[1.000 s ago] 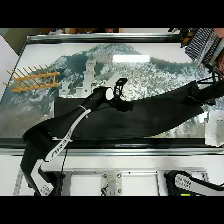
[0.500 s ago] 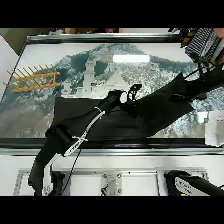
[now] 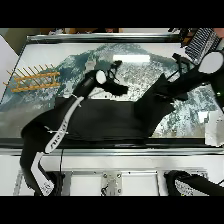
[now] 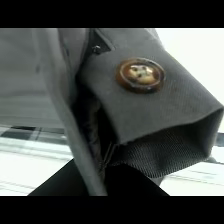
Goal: Fold the clothes and pants, and hang the long-sleeved shirts on hangers.
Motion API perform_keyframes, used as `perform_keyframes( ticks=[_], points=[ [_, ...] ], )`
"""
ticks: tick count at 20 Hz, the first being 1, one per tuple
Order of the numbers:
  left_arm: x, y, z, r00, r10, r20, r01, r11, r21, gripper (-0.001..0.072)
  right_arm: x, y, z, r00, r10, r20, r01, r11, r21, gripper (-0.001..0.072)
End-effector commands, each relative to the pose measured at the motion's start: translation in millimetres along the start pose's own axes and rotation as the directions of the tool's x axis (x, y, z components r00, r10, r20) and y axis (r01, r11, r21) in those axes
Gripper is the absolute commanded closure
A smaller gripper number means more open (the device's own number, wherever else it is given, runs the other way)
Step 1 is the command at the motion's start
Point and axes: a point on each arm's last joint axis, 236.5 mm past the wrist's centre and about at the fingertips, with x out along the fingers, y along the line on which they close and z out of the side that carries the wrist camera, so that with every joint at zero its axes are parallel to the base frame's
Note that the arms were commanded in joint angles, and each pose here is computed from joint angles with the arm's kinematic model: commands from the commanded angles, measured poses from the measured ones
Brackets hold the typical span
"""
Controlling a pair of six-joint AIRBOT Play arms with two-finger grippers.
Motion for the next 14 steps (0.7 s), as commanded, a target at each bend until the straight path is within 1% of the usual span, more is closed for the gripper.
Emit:
perform_keyframes(
  ticks=[1,4,7,12,13,14],
  points=[
    [-83,57,40,0.99,0.062,0.124,-0.053,0.996,-0.071,0.0698,34,42,-2,1.0,0.027,-0.014,-0.027,1.0,0.015,0.0688],
    [-154,101,53,0.973,0.124,0.192,-0.098,0.985,-0.142,0.0698,75,76,-4,0.998,0.043,-0.035,-0.041,0.999,0.031,0.0689],
    [-212,131,53,0.954,0.18,0.24,-0.139,0.974,-0.178,0.0698,119,109,-3,0.997,0.069,-0.027,-0.068,0.997,0.044,0.0688],
    [-274,149,48,0.926,0.237,0.295,-0.175,0.959,-0.221,0.0698,181,149,-12,0.995,0.097,-0.015,-0.096,0.994,0.055,0.0686],
    [-280,148,49,0.921,0.242,0.305,-0.178,0.959,-0.222,0.0698,189,158,-15,0.994,0.108,-0.008,-0.108,0.993,0.041,0.0665],
    [-287,147,49,0.916,0.246,0.317,-0.18,0.958,-0.222,0.0698,195,165,-16,0.993,0.121,0.002,-0.121,0.992,0.031,0.0545]
  ],
)
